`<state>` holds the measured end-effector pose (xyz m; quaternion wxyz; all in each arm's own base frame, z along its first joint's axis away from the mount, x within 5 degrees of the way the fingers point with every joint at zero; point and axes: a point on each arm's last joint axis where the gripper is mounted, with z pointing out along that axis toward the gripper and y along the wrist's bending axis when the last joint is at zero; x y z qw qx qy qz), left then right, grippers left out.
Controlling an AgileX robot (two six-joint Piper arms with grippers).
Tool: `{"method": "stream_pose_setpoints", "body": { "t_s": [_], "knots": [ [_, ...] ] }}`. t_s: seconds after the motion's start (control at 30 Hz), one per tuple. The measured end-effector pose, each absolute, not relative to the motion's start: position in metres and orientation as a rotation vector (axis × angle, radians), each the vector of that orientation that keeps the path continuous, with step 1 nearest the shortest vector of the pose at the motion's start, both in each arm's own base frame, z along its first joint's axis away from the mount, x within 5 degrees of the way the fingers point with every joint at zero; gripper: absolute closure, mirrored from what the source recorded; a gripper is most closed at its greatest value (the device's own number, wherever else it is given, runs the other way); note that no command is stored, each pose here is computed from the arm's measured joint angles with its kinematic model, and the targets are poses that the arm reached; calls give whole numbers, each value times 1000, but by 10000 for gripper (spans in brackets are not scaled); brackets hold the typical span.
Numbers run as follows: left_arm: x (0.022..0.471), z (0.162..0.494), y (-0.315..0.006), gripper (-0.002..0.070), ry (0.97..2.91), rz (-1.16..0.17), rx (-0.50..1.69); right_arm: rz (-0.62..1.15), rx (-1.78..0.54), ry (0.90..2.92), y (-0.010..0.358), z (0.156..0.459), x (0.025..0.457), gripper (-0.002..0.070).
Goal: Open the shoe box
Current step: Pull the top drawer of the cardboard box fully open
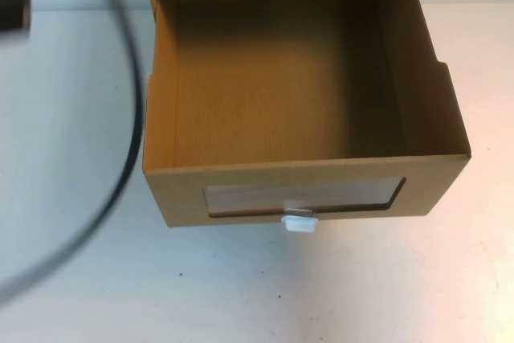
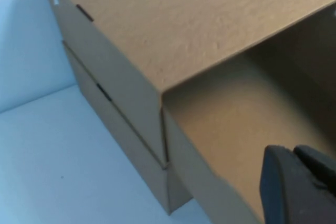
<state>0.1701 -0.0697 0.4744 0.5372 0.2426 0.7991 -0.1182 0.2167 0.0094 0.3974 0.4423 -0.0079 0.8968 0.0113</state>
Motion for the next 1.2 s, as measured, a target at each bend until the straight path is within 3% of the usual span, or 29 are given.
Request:
{"method": "stream_pose_setpoints", "body": {
  "t_s": [0.43,0.63,1.2],
  "knots": [
    [79,325,-28,680,1533,-175,355,89,-11,1988,10,380,164,689],
    [58,271,-20,680,1487,-165,327,114,4,1955,11,369,157,689],
    [60,194,-20,680,1635,-153,349,143,0,1919,12,371,157,689]
  ]
}}
